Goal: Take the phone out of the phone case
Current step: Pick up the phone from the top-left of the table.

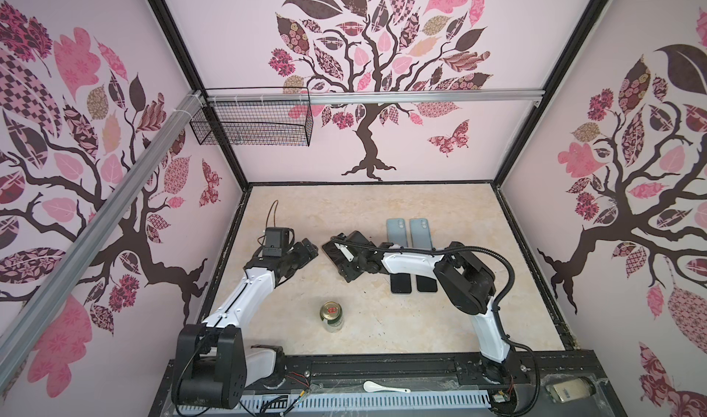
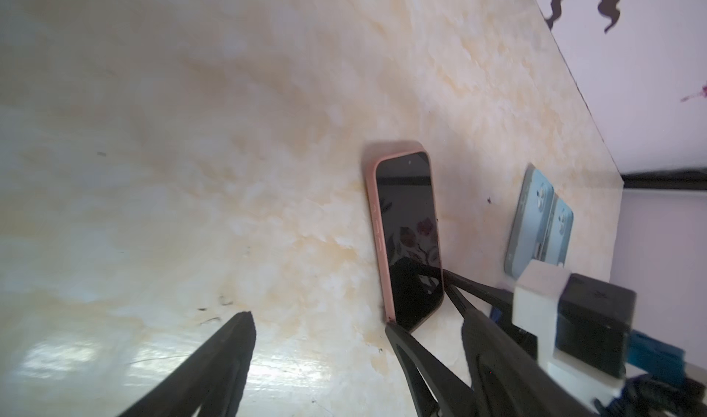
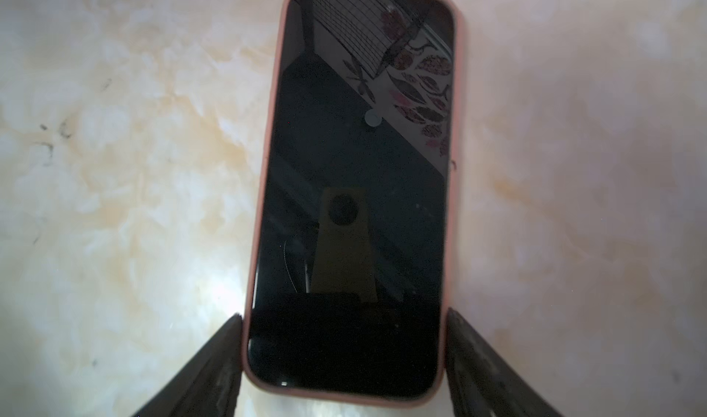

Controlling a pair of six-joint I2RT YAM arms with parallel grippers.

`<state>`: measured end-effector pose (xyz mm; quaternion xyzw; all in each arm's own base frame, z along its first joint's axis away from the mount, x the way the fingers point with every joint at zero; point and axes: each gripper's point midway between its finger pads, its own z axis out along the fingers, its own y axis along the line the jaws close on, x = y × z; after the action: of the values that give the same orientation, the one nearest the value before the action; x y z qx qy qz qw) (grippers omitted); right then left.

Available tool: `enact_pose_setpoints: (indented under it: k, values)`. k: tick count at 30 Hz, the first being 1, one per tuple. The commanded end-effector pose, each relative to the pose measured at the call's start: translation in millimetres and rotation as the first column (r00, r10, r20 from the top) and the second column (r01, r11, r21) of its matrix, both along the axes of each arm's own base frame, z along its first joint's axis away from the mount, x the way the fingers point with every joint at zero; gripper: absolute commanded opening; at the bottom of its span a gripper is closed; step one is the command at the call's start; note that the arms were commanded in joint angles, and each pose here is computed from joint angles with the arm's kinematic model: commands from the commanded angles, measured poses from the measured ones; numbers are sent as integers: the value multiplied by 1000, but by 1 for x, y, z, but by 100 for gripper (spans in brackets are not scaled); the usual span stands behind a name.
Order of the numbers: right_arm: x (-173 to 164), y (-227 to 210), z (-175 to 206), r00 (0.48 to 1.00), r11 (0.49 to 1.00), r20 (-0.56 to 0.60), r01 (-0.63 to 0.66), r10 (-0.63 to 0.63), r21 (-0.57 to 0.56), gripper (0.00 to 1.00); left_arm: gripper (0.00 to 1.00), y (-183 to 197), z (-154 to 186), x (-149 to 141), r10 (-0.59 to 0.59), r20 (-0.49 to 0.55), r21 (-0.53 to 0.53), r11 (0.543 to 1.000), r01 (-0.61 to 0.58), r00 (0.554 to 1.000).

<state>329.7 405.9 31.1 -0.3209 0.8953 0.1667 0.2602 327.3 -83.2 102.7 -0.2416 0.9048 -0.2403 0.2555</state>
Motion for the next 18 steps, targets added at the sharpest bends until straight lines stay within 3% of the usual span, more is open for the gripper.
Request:
enact_pose_setpoints:
  k: [1,8,18]
  values:
    - [-1,-2,41,994,979,-81,91,-77,184,60,86,-27,-4,6,-15,22,-85,996,17,1000]
    - [-12,-13,51,964,905,-247,186,-94,382,60,79,-58,-16,11,-60,11,-183,981,61,998]
    - [-17,-11,49,956,896,-283,195,-82,400,60,65,-98,-36,15,-154,9,-271,951,151,988]
